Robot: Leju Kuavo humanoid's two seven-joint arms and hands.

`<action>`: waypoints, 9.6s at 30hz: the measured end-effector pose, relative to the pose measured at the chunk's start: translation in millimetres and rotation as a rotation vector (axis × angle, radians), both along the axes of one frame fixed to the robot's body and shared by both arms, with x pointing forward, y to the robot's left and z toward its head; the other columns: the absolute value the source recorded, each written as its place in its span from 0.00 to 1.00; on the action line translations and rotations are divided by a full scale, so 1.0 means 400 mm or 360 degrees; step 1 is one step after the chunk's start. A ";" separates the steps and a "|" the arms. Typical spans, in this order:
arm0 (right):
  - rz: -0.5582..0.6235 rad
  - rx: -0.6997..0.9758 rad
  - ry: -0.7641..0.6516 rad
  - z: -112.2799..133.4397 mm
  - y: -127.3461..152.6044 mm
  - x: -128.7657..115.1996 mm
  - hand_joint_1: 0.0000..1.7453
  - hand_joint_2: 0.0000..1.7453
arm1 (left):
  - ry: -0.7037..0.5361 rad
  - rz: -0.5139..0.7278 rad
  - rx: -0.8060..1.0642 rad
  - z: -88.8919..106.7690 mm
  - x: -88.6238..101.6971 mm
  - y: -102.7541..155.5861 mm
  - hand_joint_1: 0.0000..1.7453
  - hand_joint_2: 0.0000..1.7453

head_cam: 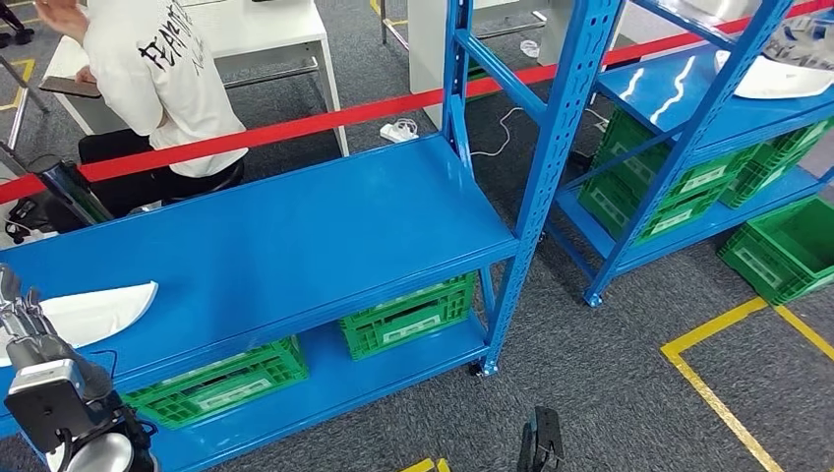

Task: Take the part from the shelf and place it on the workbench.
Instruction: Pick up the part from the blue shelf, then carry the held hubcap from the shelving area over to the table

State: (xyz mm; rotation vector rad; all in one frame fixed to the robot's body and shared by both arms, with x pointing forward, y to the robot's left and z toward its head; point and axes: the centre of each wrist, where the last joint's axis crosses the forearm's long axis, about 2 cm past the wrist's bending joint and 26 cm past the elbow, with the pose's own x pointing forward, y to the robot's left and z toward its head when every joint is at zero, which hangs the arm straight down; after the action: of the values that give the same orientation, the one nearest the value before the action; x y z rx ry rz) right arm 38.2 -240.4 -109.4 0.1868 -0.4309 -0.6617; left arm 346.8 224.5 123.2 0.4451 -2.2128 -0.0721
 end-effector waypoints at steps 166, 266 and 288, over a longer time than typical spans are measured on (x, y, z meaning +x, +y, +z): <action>-0.0141 0.0084 -0.0052 0.014 0.100 0.006 0.00 0.00 | 0.0498 0.0349 0.1884 -0.018 0.166 0.253 1.00 1.00; -0.0099 -0.0005 -0.0073 0.003 0.007 0.021 0.00 0.00 | -0.0224 -0.1153 0.0185 0.151 -0.040 -0.060 1.00 1.00; 0.0015 -0.0062 -0.0096 0.002 0.007 0.015 0.00 0.00 | -0.0231 -0.1081 0.0219 0.144 -0.044 -0.058 1.00 1.00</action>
State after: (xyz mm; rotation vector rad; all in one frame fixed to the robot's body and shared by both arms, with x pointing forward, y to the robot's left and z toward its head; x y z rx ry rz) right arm 44.1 -237.5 -108.5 0.1723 -0.5004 -0.6395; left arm 329.3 201.5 180.9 -0.2544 -2.4188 -0.5693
